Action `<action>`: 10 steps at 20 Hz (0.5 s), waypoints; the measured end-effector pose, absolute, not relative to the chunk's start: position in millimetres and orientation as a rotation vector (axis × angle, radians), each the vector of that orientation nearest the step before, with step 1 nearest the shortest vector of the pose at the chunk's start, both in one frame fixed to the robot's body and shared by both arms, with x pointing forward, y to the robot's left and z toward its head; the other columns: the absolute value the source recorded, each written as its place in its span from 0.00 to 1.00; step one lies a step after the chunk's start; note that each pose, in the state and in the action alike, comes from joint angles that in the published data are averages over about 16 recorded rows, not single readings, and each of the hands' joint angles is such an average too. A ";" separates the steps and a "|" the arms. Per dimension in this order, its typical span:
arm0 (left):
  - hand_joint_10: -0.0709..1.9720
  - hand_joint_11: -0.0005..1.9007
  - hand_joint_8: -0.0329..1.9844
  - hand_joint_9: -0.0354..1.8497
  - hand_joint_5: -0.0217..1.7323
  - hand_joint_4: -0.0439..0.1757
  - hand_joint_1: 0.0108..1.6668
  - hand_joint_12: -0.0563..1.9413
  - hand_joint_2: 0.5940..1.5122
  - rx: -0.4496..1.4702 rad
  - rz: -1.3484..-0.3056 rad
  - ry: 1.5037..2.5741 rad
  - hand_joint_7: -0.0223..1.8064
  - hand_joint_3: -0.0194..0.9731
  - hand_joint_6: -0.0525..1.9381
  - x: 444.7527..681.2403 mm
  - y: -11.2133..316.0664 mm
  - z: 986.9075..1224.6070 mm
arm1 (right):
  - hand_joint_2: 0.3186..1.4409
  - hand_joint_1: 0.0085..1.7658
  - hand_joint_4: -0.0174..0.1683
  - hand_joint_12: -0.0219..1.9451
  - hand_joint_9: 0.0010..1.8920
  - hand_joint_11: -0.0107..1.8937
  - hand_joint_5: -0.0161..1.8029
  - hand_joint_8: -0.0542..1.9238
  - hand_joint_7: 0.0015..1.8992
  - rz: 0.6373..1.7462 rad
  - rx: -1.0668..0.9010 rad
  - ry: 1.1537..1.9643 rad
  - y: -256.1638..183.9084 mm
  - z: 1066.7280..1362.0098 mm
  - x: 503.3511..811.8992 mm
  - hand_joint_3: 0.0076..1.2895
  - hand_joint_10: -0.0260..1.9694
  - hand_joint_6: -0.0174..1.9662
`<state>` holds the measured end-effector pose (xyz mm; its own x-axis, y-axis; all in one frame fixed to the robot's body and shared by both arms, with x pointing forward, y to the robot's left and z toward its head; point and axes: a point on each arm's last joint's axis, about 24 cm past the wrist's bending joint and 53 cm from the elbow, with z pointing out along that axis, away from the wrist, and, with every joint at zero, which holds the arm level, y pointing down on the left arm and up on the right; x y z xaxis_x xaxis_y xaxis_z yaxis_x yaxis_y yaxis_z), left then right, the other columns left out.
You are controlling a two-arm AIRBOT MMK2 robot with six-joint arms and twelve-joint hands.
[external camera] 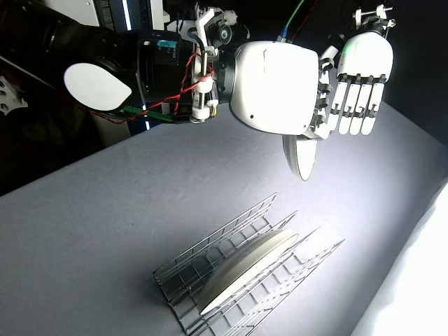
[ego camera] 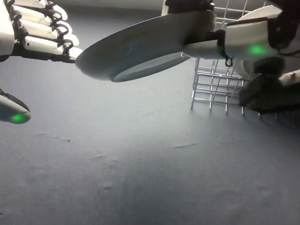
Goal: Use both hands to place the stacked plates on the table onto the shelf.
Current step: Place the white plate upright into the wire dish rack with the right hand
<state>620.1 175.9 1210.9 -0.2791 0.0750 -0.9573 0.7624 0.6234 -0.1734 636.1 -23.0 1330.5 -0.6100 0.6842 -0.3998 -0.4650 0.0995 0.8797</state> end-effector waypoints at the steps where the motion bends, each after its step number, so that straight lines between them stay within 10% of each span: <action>1: 0.04 0.01 0.02 0.11 0.10 0.21 0.01 0.19 0.65 0.683 -0.783 1.744 0.11 0.03 0.03 619.4 175.2 1211.7 | 0.60 0.78 0.07 0.62 0.53 0.42 0.55 0.39 0.59 1.659 0.246 1.504 -25.5 1331.1 637.6 0.00 0.54 0.43; 10: 0.04 0.01 0.02 0.11 0.11 0.21 0.01 0.18 0.65 0.700 -0.798 1.735 0.11 0.02 0.03 611.5 166.4 1214.0 | 0.60 0.79 0.07 0.61 0.53 0.42 0.54 0.39 0.59 1.687 0.431 1.515 -51.5 1333.9 650.4 0.01 0.54 0.43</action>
<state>611.5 166.4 1214.0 -0.2756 0.0739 -0.9584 0.7754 0.6063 -0.1763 650.4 -51.5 1333.9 -0.6142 0.7461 -0.2573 -0.3358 0.0480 0.9407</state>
